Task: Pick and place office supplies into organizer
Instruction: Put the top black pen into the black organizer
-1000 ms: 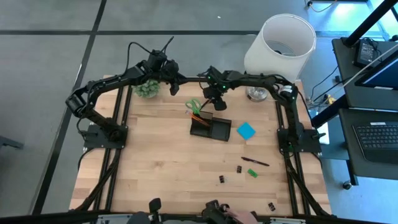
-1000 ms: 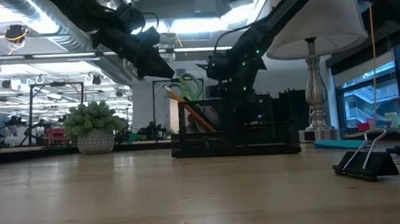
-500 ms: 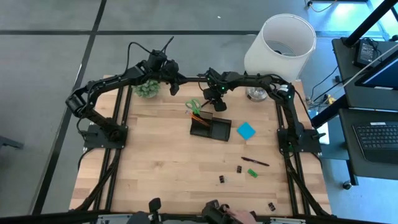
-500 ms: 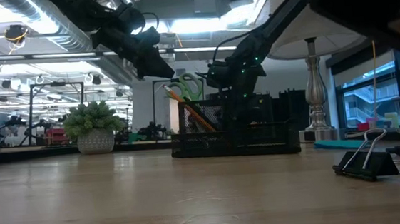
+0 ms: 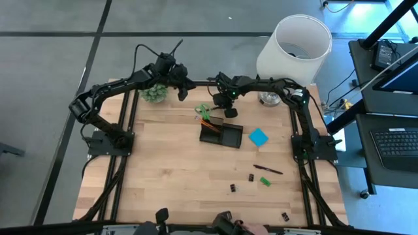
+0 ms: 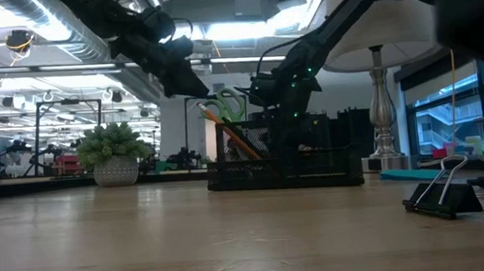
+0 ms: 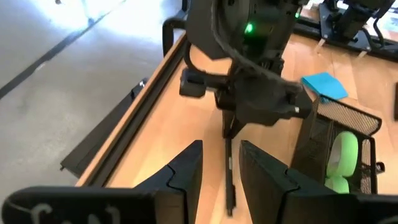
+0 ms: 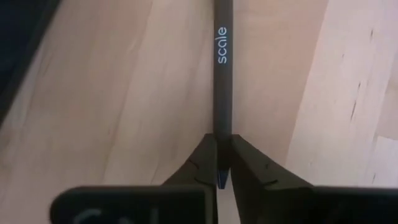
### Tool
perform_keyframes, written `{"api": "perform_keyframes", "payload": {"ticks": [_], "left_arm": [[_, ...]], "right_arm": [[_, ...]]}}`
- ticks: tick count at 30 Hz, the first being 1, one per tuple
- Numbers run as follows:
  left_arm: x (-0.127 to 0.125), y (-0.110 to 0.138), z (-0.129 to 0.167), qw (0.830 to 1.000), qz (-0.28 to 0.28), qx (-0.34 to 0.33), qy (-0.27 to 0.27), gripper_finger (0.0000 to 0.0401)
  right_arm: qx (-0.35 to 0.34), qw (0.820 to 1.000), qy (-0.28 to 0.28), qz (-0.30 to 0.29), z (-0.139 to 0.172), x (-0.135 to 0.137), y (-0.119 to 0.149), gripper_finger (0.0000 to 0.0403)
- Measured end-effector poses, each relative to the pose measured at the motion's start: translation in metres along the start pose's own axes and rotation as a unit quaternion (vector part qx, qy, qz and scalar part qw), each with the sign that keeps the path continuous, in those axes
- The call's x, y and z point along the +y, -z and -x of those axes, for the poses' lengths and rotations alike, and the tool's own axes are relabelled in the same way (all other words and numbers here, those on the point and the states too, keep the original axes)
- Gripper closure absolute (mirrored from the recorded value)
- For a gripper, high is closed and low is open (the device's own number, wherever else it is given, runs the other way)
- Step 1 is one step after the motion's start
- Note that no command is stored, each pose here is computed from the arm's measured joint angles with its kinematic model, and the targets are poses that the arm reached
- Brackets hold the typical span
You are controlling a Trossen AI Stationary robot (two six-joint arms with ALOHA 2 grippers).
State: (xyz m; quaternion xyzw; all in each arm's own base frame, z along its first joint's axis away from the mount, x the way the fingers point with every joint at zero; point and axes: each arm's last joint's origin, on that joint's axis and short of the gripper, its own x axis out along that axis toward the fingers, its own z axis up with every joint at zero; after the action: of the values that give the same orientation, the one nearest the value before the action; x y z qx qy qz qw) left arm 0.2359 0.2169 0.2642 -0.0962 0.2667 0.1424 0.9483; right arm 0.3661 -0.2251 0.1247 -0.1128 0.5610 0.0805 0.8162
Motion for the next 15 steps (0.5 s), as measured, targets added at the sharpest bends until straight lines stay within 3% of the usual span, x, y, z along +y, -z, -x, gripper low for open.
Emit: {"api": "perform_keyframes", "payload": {"ticks": [4,7,15], "left_arm": [[-0.001,0.007,-0.001,0.998,-0.007,0.044,-0.044,0.0303],[-0.005,0.016,-0.005,0.990,-0.055,0.102,-0.078,0.0303],[-0.017,0.034,-0.040,0.983,-0.085,0.160,-0.037,0.0291]], "right_arm": [[-0.002,1.000,-0.011,-0.029,0.000,0.001,0.001,0.0377],[-0.014,0.998,-0.024,-0.054,0.000,0.001,0.000,0.0377],[-0.054,0.989,-0.071,-0.119,-0.001,0.003,-0.002,0.0377]]}}
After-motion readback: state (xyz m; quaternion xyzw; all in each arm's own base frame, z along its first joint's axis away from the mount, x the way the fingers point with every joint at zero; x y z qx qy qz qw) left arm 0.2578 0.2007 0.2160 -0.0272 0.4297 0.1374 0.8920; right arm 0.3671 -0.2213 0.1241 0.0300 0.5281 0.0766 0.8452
